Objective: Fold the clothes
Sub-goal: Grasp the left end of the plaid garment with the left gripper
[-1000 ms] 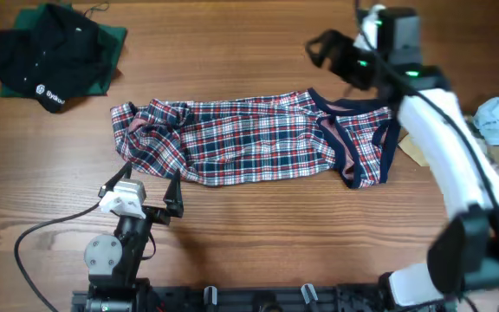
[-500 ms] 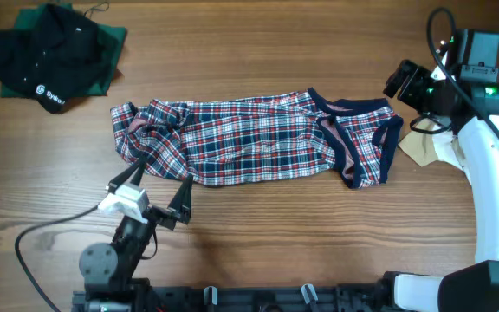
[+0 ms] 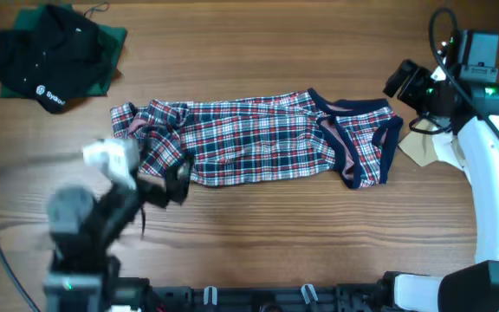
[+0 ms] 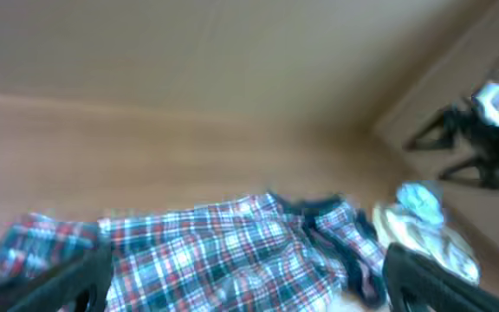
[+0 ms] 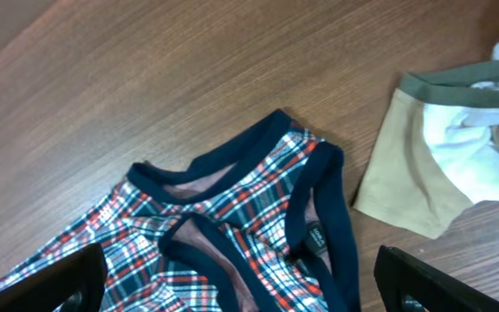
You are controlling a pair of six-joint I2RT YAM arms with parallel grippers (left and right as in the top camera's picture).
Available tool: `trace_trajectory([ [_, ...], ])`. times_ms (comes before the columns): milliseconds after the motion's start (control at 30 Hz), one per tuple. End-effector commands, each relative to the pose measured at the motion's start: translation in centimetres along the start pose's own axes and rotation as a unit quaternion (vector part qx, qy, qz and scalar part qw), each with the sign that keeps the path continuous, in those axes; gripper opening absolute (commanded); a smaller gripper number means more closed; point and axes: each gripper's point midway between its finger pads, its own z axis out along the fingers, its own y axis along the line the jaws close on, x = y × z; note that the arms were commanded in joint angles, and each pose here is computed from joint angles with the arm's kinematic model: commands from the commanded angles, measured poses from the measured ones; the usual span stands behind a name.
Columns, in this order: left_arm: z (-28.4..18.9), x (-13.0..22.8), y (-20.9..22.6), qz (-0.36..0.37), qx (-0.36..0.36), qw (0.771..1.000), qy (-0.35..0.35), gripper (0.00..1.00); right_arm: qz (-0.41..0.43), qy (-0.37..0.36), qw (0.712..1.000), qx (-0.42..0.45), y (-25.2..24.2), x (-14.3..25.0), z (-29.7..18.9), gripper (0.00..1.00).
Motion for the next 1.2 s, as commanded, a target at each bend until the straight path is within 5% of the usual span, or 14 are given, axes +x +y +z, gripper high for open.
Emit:
trace_trajectory([
  [0,2.5,-2.5,0.4,-0.046,-0.013,0.995,0.086,1.00,0.015,0.008,1.000,0.005,-0.3,0.6,-0.1,1.00],
  [133,6.3,-0.1,2.5,-0.138,-0.027,0.977,0.163,0.99,0.015,0.015,1.000,0.004,-0.3,0.9,-0.1,1.00],
  [267,7.9,7.4,9.5,-0.290,-0.251,0.891,0.243,1.00,0.016,0.014,1.000,0.004,-0.3,0.9,-0.1,1.00],
  [400,7.9,12.3,12.1,-0.366,-0.354,0.813,0.281,1.00,0.015,0.016,1.000,0.000,-0.2,0.9,-0.1,1.00],
  [600,7.6,15.3,15.8,-0.372,-0.462,0.758,0.269,0.99,0.015,0.018,1.000,-0.003,-0.1,1.0,-0.1,1.00],
  [933,8.5,17.3,17.3,-0.348,-0.479,0.752,0.290,1.00,0.016,0.019,1.000,-0.007,0.1,1.0,-0.1,1.00],
  [1167,11.4,17.8,14.5,-0.312,-0.417,0.791,0.322,0.99,0.020,0.019,1.000,-0.010,0.2,1.0,-0.1,1.00],
])
